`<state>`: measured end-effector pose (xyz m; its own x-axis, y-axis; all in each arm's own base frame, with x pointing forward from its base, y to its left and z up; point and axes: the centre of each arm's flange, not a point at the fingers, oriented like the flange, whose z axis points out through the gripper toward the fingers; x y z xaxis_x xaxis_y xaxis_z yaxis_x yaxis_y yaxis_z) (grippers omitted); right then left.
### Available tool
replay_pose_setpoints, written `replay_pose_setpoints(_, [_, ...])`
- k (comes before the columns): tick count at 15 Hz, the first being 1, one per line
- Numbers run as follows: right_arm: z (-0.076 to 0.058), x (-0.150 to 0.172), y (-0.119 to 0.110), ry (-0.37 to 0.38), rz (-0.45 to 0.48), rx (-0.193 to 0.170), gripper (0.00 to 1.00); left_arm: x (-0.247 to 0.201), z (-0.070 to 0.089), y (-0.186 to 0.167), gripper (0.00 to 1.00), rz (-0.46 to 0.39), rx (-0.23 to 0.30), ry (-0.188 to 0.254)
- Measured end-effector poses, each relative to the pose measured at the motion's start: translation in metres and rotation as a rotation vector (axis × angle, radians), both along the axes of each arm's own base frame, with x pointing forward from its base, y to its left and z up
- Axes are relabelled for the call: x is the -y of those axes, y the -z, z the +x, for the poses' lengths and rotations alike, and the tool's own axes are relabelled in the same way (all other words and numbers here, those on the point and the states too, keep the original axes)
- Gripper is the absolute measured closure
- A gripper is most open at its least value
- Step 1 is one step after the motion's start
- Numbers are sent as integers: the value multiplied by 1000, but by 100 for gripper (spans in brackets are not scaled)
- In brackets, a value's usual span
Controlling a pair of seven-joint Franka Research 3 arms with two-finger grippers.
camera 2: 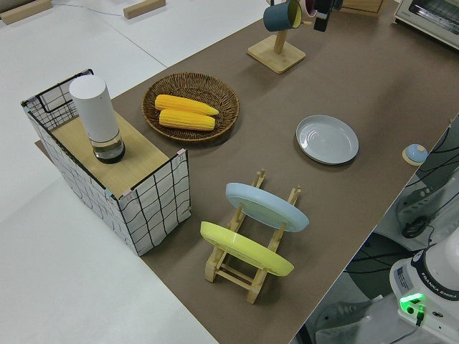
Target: Pick gray plate from table and place it on lower plate rack with left arm
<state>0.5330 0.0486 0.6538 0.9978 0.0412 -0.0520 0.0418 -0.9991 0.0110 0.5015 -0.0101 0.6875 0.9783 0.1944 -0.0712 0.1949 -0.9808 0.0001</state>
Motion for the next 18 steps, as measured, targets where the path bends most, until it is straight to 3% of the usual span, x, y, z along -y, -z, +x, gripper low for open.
replay_pose_setpoints(13, [0,0,0,0,0,0,1,4,3,18,0,0,-50,9])
replay_pose_setpoints(18, [0,0,0,0,0,0,1,11,2,66,0,3,-107,19])
